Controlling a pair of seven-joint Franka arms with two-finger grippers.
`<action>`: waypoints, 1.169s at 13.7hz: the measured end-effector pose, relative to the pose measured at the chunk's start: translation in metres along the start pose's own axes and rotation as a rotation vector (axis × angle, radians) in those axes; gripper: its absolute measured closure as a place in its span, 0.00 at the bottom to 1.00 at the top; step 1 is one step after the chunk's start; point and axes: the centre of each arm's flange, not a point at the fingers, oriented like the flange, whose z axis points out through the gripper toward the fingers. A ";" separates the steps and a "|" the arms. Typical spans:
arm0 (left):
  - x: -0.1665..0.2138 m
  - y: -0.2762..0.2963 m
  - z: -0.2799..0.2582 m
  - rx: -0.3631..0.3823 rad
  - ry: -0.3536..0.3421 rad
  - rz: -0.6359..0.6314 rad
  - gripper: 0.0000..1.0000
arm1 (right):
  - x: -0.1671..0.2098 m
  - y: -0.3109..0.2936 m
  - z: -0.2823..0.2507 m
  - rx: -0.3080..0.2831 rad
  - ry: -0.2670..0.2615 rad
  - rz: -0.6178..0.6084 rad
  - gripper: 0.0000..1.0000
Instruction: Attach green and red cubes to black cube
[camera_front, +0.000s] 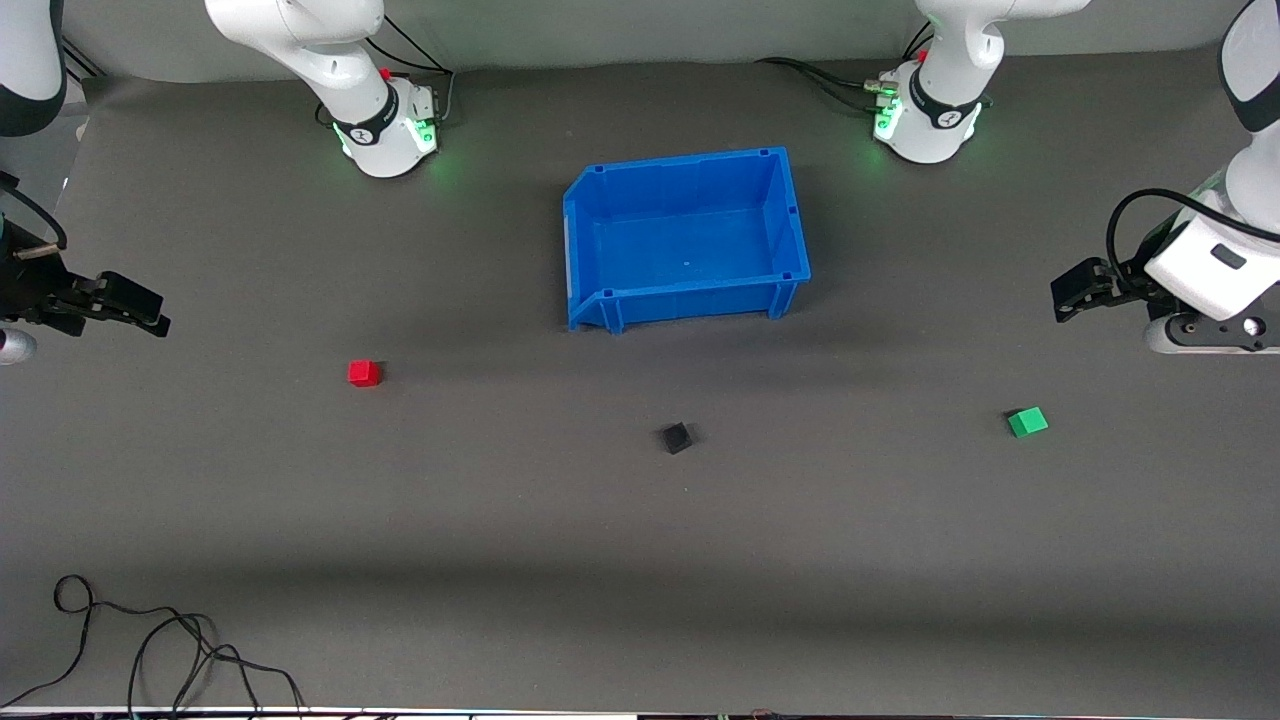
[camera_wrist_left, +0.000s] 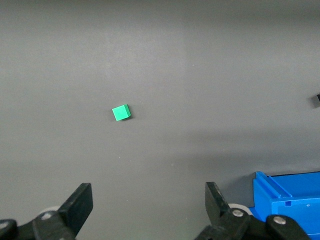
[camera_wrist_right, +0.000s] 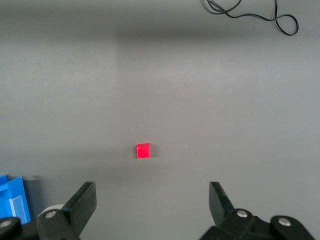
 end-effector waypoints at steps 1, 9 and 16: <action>0.000 -0.001 0.000 0.000 0.000 -0.002 0.00 | 0.000 0.000 0.000 0.000 0.001 0.000 0.00; 0.000 -0.005 0.001 0.000 -0.001 -0.009 0.00 | 0.000 0.000 0.000 0.002 0.001 0.000 0.00; 0.001 -0.007 0.001 0.000 -0.002 -0.011 0.00 | 0.009 -0.003 0.009 0.001 -0.009 0.044 0.00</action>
